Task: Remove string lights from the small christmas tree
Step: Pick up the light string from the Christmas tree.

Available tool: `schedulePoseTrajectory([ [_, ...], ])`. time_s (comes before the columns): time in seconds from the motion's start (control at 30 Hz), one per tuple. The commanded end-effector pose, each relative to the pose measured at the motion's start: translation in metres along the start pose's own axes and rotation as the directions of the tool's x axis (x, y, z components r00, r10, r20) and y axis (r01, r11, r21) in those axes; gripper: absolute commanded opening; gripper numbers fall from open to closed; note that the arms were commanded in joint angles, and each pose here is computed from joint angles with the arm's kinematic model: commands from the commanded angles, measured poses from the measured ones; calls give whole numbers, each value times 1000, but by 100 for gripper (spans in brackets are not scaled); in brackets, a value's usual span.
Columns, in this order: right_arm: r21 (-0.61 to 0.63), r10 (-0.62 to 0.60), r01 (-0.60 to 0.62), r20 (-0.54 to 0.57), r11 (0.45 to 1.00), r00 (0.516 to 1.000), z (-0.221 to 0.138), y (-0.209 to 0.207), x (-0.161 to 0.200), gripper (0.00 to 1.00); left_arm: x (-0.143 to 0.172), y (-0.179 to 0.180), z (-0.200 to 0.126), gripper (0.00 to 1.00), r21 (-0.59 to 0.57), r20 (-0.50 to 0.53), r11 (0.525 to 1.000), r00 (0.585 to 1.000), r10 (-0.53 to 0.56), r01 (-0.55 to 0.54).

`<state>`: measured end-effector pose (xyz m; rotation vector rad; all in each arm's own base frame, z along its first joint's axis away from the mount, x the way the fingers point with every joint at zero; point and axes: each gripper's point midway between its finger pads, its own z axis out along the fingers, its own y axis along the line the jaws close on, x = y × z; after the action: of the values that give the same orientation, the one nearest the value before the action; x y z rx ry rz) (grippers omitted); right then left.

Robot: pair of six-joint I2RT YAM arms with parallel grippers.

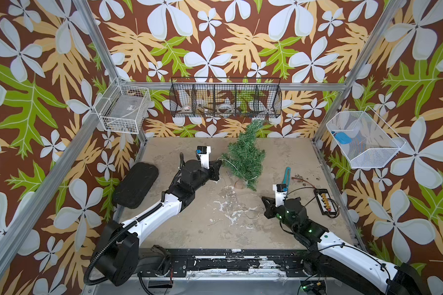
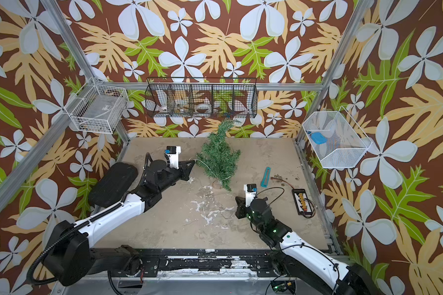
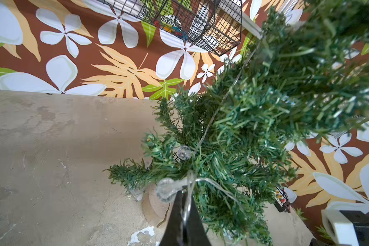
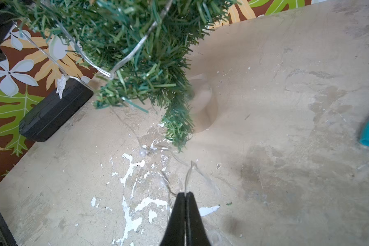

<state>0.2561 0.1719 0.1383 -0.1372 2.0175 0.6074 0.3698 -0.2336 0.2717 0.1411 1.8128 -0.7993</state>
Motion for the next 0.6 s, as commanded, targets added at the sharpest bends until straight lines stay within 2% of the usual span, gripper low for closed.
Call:
schedulePoseTrajectory([
  [0.0, 2, -6, 6, 26, 1000, 1000, 0, 2, -8, 0, -8, -3, -3, 0, -14, -7, 999, 1000, 30, -30],
  [0.33, 11, 9, -9, 26, 1000, 1000, -2, 1, -12, 0, -25, -38, -31, 0, 130, 4, 991, 1000, -6, 6],
  [0.43, -13, 28, -28, 35, 1000, 999, -2, 4, -11, 0, -19, -55, -43, 0, 195, -14, 980, 1000, -27, 29],
  [0.57, -38, 96, -95, 21, 995, 995, 0, 4, -16, 0, -2, -86, -57, 0, 272, -38, 962, 999, 0, 11],
])
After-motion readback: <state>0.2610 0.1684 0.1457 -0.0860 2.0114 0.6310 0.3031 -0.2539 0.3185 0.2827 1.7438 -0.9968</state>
